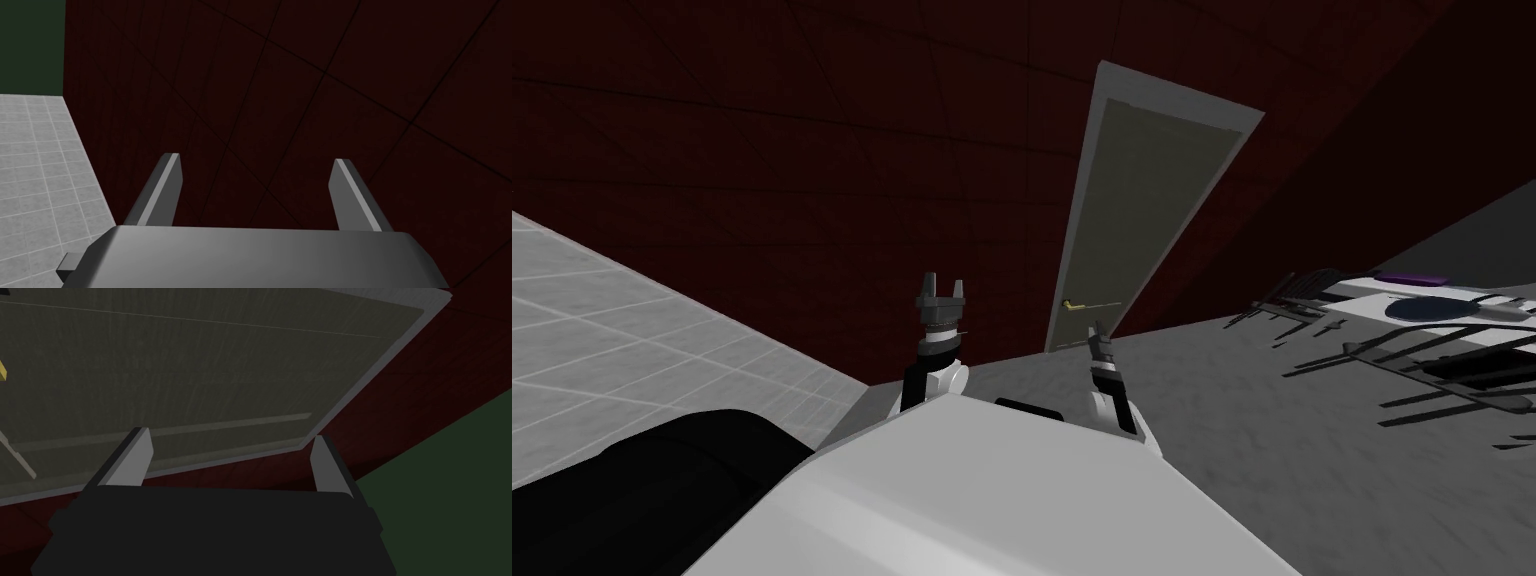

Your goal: Pull the door open

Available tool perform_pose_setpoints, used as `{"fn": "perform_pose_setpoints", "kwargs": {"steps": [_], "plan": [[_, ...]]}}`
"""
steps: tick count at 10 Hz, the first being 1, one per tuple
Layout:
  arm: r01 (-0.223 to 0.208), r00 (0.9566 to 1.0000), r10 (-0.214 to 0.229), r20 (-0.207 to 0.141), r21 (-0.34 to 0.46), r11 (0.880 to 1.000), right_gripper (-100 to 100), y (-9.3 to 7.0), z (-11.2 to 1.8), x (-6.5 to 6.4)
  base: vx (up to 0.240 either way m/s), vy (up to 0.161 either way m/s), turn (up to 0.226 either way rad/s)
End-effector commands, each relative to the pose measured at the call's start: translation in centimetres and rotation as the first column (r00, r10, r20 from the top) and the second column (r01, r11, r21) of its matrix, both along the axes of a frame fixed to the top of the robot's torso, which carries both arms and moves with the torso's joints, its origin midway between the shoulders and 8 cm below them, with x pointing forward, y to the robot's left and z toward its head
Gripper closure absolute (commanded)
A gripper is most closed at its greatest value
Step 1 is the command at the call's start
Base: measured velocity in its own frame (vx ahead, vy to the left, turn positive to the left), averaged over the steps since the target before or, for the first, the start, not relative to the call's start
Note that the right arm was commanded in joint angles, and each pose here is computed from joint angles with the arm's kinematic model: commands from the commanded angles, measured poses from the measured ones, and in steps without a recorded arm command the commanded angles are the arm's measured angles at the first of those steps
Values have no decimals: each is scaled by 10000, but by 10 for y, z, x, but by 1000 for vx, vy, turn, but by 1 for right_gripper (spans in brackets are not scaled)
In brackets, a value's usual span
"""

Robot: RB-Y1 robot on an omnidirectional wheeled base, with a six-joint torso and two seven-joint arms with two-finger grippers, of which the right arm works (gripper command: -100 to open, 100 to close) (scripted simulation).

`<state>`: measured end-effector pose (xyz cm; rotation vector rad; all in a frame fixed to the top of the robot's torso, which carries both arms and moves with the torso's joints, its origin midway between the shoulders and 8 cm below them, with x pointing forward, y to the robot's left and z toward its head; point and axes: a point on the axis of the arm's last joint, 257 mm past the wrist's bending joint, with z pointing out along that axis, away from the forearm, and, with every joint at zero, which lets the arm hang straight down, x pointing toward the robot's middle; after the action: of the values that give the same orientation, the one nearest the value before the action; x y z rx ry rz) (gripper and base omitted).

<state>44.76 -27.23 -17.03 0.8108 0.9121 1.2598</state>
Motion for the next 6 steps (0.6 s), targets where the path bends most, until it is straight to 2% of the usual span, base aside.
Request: {"fn": "perform_pose_setpoints", "kwargs": {"steps": [1,3,5,6], "plan": [[5,9998,-5,-219,34,10000,-100,-3,-12,2,27,-54,69],[-37,9990,43,-440,135,9999,-100,-7,-27,10,38,-90,182],[-24,9972,39,-751,200,9998,-100,-11,-44,14,40,-72,87],[-40,9966,61,-821,253,9997,-100,-13,-49,18,39,-102,217]]}}
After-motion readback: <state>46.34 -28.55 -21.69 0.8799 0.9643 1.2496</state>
